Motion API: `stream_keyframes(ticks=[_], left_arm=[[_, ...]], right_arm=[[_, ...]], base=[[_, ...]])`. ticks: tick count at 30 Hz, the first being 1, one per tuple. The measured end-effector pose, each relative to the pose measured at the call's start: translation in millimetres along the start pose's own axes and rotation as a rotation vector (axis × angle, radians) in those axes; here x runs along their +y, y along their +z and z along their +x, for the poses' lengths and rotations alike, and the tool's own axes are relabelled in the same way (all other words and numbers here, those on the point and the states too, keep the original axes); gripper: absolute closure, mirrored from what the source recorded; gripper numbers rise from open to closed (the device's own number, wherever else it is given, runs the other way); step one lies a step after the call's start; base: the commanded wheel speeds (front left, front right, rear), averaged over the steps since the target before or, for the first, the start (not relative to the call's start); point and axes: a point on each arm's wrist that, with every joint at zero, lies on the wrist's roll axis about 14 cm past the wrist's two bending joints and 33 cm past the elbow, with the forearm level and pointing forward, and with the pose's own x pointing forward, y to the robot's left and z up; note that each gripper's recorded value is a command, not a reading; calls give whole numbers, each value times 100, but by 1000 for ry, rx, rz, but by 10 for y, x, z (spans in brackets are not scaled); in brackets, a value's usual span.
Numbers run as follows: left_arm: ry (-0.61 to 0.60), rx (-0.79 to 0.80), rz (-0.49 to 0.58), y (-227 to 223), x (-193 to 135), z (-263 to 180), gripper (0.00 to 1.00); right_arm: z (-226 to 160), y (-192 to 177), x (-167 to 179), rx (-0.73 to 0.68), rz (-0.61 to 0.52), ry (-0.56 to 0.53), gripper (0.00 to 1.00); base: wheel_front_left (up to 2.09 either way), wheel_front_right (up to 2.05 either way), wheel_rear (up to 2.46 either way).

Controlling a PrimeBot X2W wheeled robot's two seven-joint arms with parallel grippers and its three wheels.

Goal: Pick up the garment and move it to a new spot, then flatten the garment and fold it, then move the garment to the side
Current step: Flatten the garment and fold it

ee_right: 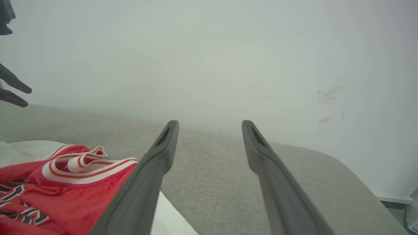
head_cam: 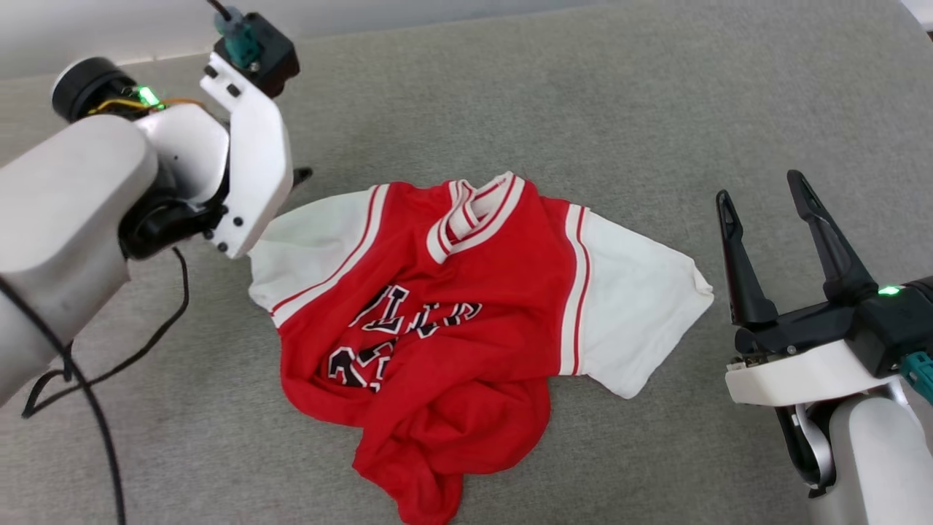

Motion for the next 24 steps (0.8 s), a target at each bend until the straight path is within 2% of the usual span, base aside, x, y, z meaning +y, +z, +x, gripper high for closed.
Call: stream_keyframes(ticks=[7,14,20,21,22,24], left_arm=[[-52,167,-25,-427,-149,-205,0],[-138,329,-25,-968,-450,-13,0],[-210,397,-28,-1258,-704,150,0],[-210,391,-28,-1262,-705,168,54],[-207,383,-33,-1268,-701,181,97],[-202,362,-42,-1269,-700,178,100]], right_arm=[[46,53,86,-20,7,26,0],[79,-24,113,-5,6,38,0],[66,-109,49,19,0,21,0],[61,-118,44,22,0,19,0],[57,-119,42,23,0,18,0],[49,-108,37,22,1,15,0]], base=[[0,0,0],[0,0,0],[0,0,0],[0,0,0],[0,0,0],[0,0,0]])
